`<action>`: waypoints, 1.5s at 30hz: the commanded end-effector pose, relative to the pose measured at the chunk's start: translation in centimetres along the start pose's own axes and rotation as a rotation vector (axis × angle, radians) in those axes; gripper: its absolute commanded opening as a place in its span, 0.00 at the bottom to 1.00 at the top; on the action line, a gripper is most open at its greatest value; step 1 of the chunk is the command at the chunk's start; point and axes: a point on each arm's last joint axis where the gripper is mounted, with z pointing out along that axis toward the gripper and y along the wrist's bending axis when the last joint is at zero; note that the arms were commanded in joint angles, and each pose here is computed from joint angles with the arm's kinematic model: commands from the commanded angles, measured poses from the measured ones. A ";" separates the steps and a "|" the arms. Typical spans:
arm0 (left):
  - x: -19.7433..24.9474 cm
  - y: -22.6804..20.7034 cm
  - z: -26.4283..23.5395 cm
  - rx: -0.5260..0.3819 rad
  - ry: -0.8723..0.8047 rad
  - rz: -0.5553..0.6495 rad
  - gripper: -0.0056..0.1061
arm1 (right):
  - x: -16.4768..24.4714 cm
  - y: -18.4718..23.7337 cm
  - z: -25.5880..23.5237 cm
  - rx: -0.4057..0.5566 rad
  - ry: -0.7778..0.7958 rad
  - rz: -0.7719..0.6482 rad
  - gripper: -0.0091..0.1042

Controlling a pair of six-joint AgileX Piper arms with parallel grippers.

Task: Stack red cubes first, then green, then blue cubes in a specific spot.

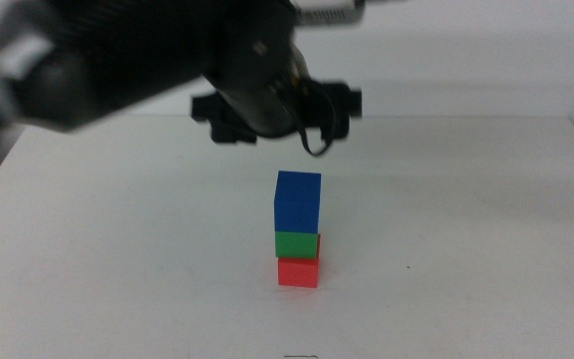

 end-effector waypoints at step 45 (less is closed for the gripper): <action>7.6 17.9 -21.3 -0.137 -0.685 0.142 0.87 | -1.1 -0.1 -0.5 0.012 -0.086 -0.016 0.73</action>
